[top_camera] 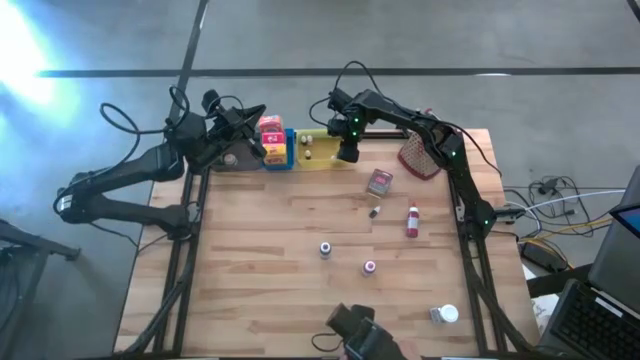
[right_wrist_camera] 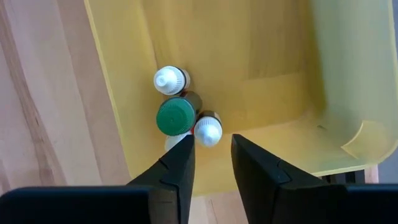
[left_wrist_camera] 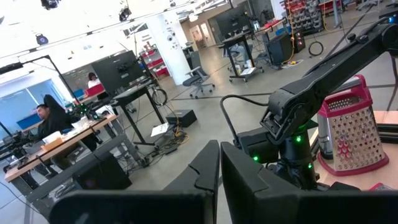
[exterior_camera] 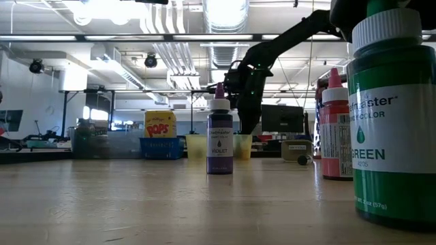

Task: Pick & Place Kitchen Items
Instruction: Move the red food coloring bottle to the center of the table

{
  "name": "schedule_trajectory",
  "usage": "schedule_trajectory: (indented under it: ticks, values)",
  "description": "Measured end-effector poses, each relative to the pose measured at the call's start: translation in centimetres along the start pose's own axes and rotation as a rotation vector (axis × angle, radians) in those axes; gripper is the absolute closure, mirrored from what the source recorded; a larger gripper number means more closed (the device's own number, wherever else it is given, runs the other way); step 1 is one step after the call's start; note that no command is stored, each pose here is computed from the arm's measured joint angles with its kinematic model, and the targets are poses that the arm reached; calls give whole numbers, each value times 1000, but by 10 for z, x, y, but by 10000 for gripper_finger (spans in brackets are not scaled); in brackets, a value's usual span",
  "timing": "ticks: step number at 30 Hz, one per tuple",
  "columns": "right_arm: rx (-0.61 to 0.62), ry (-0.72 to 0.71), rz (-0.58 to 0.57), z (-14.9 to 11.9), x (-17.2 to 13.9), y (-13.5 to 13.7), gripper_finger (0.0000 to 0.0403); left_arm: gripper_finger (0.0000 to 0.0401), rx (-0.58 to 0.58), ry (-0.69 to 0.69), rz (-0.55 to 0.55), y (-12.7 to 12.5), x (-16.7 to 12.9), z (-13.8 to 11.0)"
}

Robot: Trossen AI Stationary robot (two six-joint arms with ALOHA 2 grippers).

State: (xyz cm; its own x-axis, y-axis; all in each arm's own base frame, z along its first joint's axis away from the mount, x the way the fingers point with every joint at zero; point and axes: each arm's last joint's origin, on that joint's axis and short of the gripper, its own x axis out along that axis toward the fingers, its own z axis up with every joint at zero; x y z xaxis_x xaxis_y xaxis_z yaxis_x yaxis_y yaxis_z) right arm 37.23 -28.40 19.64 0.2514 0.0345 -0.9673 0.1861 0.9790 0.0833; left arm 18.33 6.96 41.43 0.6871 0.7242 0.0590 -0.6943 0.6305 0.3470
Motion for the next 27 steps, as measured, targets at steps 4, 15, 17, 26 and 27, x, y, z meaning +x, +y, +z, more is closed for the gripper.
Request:
schedule_trajectory:
  ticks: [4,15,17,26,27]
  values:
    - [-1,1,-2,1,-1,1,311,379,0,0,0,0,0,0]
    - [11,26,11,5,-26,8,341,379,0,0,0,0,0,0]
    - [16,44,20,5,-34,12,345,379,0,0,0,0,0,0]
    - [27,119,59,9,-64,45,376,379,0,0,0,0,0,0]
    - [28,125,62,10,-67,49,380,379,0,0,0,0,0,0]
